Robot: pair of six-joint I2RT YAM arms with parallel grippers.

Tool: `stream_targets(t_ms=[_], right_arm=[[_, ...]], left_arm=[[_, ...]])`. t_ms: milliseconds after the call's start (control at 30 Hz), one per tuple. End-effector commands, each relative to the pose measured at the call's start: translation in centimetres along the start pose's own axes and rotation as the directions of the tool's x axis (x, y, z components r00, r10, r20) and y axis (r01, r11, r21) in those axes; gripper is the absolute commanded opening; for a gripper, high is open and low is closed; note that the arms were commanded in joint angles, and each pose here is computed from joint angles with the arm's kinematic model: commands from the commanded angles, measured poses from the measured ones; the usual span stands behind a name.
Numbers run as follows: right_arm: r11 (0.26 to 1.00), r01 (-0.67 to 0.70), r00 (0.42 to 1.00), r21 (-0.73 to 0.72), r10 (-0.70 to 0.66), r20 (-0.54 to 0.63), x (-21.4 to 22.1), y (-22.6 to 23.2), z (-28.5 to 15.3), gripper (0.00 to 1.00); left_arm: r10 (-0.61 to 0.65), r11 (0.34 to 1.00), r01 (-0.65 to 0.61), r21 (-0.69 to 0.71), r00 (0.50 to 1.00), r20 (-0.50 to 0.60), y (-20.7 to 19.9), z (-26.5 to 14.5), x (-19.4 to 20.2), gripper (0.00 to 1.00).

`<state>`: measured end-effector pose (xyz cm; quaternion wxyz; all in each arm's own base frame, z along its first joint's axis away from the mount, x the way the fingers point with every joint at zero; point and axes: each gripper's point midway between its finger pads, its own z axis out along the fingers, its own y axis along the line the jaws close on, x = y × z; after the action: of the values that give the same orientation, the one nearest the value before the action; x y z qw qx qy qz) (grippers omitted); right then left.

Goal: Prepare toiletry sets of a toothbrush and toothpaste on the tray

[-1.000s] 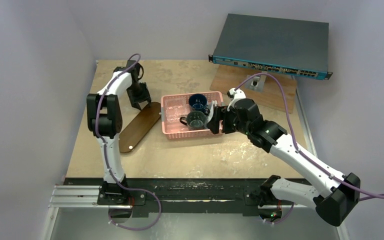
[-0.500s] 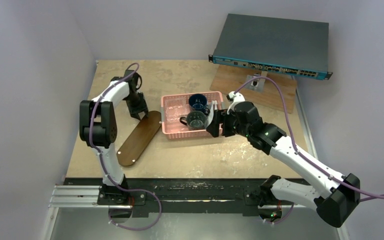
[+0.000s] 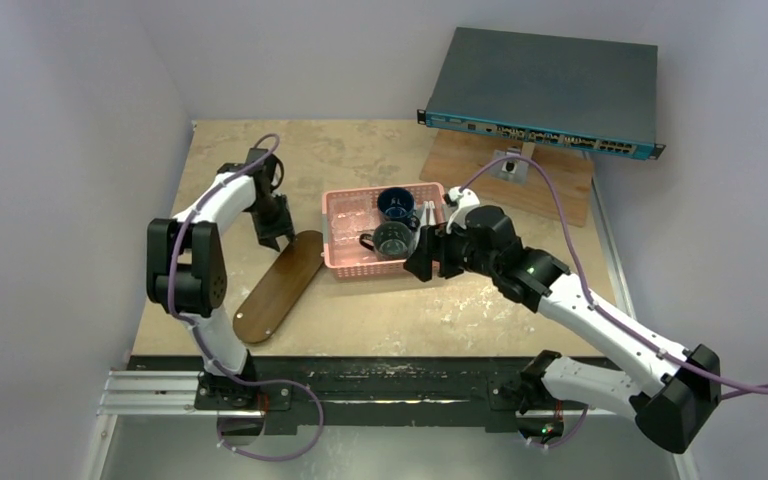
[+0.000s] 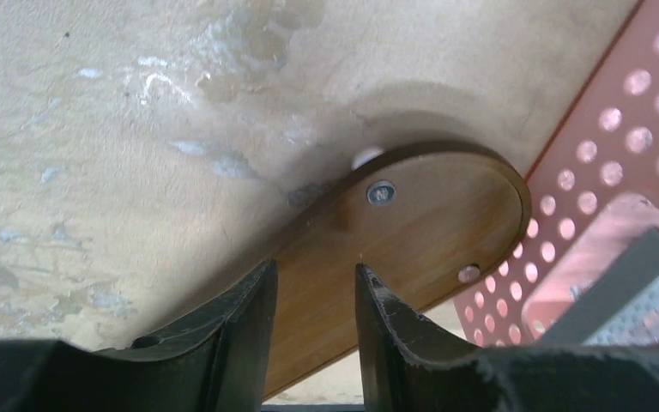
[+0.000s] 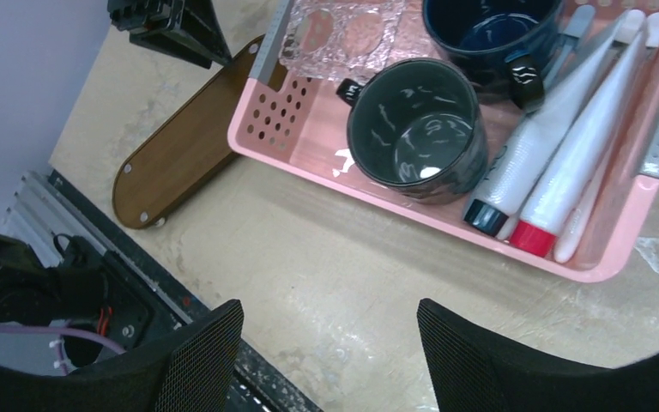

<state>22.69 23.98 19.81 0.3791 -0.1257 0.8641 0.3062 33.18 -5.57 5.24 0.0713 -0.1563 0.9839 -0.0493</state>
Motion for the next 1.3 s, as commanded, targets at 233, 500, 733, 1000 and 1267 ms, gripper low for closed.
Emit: stream_targets(t_ms=[233, 500, 733, 1000, 1267], right_arm=[[0.976, 0.132, 0.986, -0.173, -0.148, -0.082, 2.8, 6.2, 2.9, 0.75], [0.934, 0.208, 0.959, -0.29, -0.253, -0.13, 6.2, 12.1, 5.2, 0.58], [0.933, 0.208, 0.951, -0.295, -0.263, -0.163, 8.6, 15.3, 9.4, 0.09], [0.946, 0.145, 0.96, -0.291, -0.206, -0.19, 10.5, 18.0, 14.5, 0.0], [0.949, 0.051, 0.964, -0.312, -0.128, -0.232, 12.0, 20.3, 18.3, 0.0]], left_arm=[[0.086, 0.995, -0.09, 0.032, 0.991, 0.104, 0.1, -5.2, 3.1, 0.41], [0.072, 0.985, -0.101, 0.137, 0.976, 0.206, 0.1, -7.8, 7.4, 0.48], [0.03, 0.952, -0.152, 0.264, 0.909, 0.416, -0.3, -12.6, 8.6, 0.59], [-0.01, 0.931, -0.203, 0.304, 0.818, 0.575, 0.4, -16.5, 9.9, 0.65], [-0.047, 0.933, -0.228, 0.278, 0.689, 0.723, 2.2, -19.9, 10.5, 0.65]])
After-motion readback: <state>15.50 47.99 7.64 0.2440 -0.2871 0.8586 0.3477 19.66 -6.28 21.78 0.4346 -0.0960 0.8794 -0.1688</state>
